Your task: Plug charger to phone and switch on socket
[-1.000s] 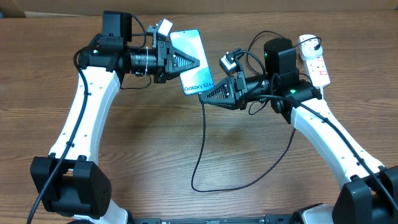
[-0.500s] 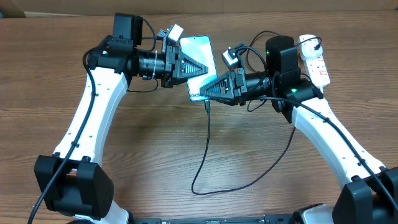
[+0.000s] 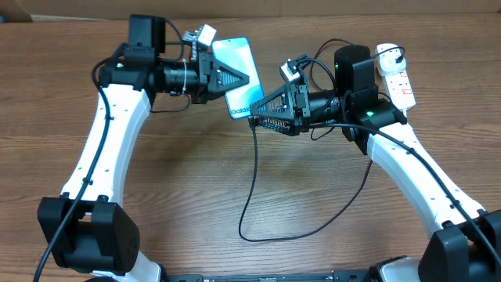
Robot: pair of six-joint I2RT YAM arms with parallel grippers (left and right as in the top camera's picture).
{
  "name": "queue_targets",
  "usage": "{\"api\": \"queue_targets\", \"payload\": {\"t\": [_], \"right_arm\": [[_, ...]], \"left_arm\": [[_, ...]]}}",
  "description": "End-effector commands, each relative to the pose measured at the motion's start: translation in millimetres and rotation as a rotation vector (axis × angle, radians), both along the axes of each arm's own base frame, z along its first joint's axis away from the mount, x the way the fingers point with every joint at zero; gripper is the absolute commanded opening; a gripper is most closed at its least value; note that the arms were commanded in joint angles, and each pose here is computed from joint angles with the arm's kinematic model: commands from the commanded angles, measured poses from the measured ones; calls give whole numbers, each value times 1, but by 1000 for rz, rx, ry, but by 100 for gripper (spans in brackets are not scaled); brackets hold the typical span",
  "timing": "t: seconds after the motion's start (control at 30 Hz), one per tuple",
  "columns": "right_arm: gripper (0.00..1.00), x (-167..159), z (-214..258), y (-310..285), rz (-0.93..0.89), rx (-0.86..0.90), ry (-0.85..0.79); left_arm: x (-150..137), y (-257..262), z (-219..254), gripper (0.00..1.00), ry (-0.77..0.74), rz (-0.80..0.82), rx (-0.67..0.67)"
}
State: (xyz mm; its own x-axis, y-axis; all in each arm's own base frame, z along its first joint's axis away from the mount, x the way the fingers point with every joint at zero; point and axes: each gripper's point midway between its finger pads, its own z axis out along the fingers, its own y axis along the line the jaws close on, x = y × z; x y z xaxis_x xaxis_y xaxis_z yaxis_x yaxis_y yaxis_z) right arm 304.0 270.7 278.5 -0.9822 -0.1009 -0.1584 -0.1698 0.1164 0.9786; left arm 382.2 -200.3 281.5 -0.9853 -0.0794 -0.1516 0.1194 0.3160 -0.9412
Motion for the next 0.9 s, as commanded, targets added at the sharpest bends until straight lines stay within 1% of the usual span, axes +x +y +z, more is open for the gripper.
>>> {"api": "queue_targets", "payload": {"t": [0.0, 0.07, 0.17, 0.4, 0.6, 0.7, 0.87], "right_arm": [[86, 3, 12, -2, -8, 11, -65], [92, 3, 11, -2, -5, 12, -81], [95, 3, 12, -2, -3, 14, -103], [97, 3, 11, -2, 1, 15, -127], [97, 3, 11, -2, 2, 15, -131], [98, 3, 10, -2, 2, 11, -146], [99, 5, -3, -4, -32, -39, -124]], "left_arm": [[9, 11, -5, 4, -103, 32, 77], [11, 14, -11, 4, -119, 44, 118], [11, 15, -17, 4, -136, 38, 143], [16, 14, -37, 4, -136, 20, 175], [25, 6, -75, 4, -65, -12, 181], [30, -1, -96, 4, -76, -52, 180], [40, -9, -131, 4, -26, -66, 181]]}}
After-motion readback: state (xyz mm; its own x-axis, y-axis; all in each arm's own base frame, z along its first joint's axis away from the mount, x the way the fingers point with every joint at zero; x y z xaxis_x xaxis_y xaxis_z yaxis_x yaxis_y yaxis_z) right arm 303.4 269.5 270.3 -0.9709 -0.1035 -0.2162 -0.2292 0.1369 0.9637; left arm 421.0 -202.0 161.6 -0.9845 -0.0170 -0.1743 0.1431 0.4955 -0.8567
